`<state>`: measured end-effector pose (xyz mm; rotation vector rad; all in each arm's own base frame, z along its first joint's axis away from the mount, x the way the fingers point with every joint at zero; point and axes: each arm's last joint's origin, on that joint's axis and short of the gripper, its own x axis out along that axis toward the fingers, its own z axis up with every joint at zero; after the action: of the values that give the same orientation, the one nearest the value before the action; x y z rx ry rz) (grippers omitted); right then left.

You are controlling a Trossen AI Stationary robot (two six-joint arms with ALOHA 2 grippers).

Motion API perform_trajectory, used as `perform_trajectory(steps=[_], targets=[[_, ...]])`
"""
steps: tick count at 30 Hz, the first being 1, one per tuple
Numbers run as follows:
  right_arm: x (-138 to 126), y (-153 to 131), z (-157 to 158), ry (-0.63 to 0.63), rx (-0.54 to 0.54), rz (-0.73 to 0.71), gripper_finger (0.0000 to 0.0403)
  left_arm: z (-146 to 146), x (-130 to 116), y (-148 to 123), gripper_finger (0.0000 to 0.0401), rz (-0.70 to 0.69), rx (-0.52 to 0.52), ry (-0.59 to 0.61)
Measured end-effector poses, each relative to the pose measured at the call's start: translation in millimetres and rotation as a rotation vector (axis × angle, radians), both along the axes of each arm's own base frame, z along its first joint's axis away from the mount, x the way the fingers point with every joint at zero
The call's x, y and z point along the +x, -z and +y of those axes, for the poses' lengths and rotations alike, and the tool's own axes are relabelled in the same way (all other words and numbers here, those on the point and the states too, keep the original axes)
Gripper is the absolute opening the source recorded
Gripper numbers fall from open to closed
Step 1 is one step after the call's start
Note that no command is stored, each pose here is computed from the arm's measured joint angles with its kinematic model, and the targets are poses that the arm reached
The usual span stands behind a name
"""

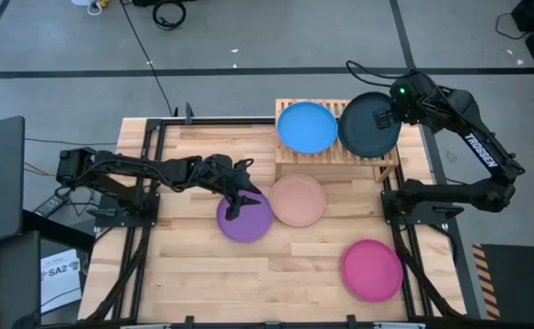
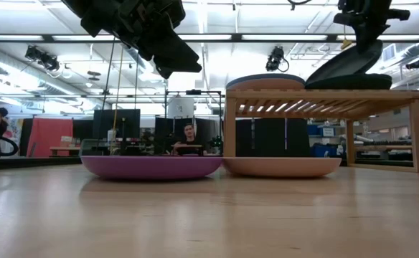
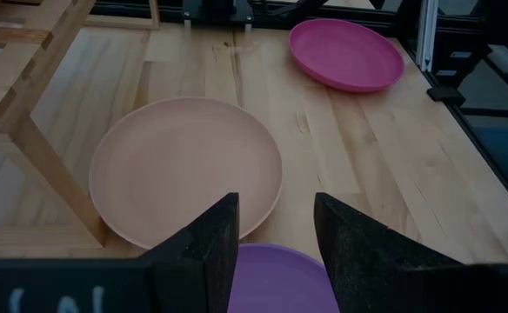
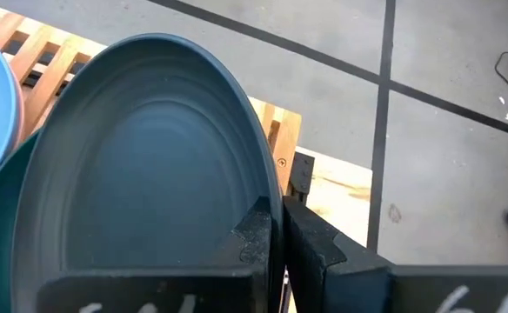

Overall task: Place and stack plates onto a shelf
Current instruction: Stack the black plate on top of the other dark blue plate on the shelf, then stack the light orange plate on top of the blue plate on the shelf

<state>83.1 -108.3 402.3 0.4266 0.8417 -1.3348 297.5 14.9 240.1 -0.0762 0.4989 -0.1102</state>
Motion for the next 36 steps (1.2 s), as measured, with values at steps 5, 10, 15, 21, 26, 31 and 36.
perform_trajectory(steps=[5,10,15,21,26,31,36], targets=[[-0.3,0.1,-0.3,0.002,0.002,-0.001,0.0032,0.1,0.0,0.0,0.0157,0.000,0.000,0.000],[-0.3,0.1,-0.3,0.005,0.002,-0.003,0.0033,0.1,0.0,0.0,0.0157,0.000,0.000,0.000],[-0.3,0.1,-0.3,0.005,0.002,-0.003,0.0034,0.1,0.0,0.0,0.0157,0.000,0.000,0.000],[-0.2,0.1,-0.4,0.005,0.001,-0.004,0.0054,0.1,0.0,0.0,0.0157,0.000,0.000,0.000],[-0.1,0.0,-0.5,0.005,-0.001,-0.004,0.0087,0.1,0.0,0.0,0.0157,0.000,0.000,0.000],[-0.1,0.0,-0.5,0.006,-0.001,-0.004,0.0122,0.0,0.0,0.0,0.0157,0.000,0.000,0.000],[-0.1,0.0,-0.6,0.006,-0.001,-0.004,0.0152,0.1,0.0,0.0,0.0157,0.000,0.000,0.000]])
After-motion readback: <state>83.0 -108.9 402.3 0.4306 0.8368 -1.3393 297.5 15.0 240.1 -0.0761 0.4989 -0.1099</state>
